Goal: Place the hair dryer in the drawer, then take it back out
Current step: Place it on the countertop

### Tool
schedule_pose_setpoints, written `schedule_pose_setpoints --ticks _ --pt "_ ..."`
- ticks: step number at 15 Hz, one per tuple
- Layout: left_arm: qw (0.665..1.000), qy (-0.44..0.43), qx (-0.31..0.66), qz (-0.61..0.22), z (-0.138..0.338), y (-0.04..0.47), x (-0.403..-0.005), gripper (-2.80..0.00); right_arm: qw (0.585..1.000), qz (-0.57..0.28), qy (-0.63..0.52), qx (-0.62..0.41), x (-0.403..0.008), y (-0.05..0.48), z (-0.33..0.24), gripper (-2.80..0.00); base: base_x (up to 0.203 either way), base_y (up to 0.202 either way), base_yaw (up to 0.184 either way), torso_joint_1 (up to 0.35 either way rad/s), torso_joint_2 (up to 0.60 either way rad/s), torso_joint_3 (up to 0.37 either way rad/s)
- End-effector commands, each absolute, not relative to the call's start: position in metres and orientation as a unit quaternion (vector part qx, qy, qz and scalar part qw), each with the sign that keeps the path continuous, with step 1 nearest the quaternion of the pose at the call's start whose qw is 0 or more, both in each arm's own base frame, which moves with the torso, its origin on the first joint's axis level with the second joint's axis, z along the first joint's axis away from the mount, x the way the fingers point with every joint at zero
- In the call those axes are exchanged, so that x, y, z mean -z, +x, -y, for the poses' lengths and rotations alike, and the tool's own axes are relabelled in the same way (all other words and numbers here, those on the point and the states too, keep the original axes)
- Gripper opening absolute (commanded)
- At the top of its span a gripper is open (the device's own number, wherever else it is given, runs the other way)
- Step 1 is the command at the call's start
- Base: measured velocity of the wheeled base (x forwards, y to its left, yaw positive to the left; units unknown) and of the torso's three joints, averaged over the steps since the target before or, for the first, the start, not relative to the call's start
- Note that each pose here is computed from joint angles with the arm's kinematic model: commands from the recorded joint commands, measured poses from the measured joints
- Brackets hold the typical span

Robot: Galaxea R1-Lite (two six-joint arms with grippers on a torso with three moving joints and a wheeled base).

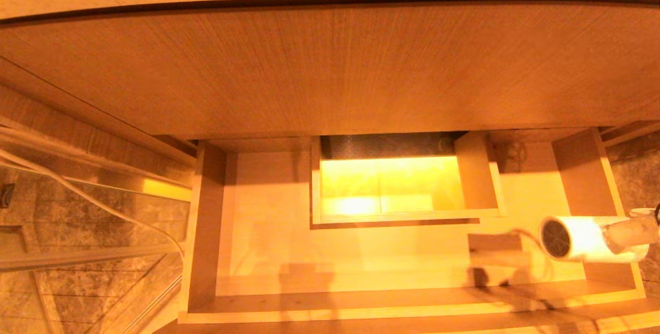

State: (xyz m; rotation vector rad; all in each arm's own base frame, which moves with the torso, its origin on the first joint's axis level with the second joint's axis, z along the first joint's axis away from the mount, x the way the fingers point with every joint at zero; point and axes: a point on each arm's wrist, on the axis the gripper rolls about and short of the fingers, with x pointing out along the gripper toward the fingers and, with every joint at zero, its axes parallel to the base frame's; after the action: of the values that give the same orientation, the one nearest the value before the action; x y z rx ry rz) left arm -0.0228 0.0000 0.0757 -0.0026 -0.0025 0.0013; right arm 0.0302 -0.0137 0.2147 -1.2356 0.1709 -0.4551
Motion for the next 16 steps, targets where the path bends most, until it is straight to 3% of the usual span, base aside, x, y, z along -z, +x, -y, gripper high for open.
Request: schedule_pose_setpoints --ticks 1,9,16 --pt "1.000 -0.002 -0.001 0.002 0.000 -0.023 -0.076 -2.80 0.783 -0.009 -0.566 0.258 -0.229 0.003 0.002 -2.80 0.000 0.000 0.000 0.000 0.00 0.000" --pt "1.000 -0.002 -0.001 0.002 0.000 -0.023 -0.076 -2.80 0.776 0.140 -0.522 0.325 -0.307 -0.044 -0.017 -2.80 0.000 0.000 0.000 0.000 0.00 0.000" --pt "1.000 -0.002 -0.001 0.002 0.000 -0.023 -0.076 -2.80 0.795 0.190 -0.473 0.330 -0.320 -0.076 -0.030 -2.80 0.000 0.000 0.000 0.000 0.00 0.000"
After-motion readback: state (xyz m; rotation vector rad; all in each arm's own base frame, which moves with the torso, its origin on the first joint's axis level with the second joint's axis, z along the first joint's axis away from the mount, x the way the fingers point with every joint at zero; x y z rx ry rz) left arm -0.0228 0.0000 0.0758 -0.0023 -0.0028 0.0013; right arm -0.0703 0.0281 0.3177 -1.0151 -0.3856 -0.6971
